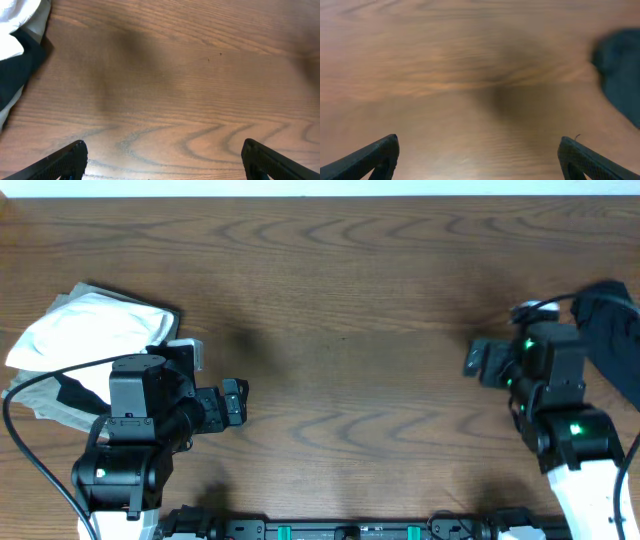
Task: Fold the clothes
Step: 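Move the right gripper toward the black leggings at the table's right edge, then grasp the black leggings' red-lined waistband with the right gripper, then drag the leggings leftward toward the table center with the right gripper, then reach the left gripper to the waistband near the right gripper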
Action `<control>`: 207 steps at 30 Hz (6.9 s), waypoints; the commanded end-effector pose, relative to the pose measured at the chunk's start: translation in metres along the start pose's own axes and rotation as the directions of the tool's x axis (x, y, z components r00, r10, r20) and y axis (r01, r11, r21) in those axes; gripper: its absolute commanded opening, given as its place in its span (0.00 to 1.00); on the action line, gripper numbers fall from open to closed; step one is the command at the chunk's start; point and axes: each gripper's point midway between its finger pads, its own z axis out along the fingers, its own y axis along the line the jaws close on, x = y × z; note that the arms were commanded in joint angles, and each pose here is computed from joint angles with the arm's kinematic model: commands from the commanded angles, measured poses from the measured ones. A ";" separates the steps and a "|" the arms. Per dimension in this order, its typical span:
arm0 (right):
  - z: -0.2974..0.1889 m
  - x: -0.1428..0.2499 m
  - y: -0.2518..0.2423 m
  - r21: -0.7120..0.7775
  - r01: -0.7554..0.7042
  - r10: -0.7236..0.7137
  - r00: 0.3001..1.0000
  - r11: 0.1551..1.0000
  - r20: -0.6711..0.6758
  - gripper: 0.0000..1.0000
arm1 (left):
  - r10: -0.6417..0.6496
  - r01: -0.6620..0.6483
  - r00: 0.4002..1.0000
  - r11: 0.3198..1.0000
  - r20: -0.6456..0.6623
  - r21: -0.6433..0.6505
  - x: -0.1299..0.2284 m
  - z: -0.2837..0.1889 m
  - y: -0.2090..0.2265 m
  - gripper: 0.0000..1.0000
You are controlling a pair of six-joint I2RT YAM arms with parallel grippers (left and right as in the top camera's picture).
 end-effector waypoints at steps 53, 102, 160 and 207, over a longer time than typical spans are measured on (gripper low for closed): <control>0.150 0.103 -0.375 0.247 -0.791 0.752 0.610 0.559 0.250 0.01 | 0.021 -0.023 0.998 0.999 0.064 0.025 -0.016 -0.005 -0.007 0.98; 0.122 0.051 0.036 -0.481 -0.186 -0.006 0.929 0.857 -0.370 0.99 | 0.002 -0.002 1.000 1.000 -0.014 0.009 -0.009 0.011 -0.002 0.98; -0.039 -0.041 0.290 -0.889 0.365 -0.124 0.931 0.276 0.344 0.99 | -0.013 0.013 0.997 1.000 -0.075 -0.003 -0.020 0.048 0.005 0.98; 0.101 0.050 -0.047 0.070 -0.211 0.221 0.890 0.975 -0.400 0.99 | -0.076 0.166 0.945 0.950 -0.319 0.266 0.025 0.249 -0.113 0.98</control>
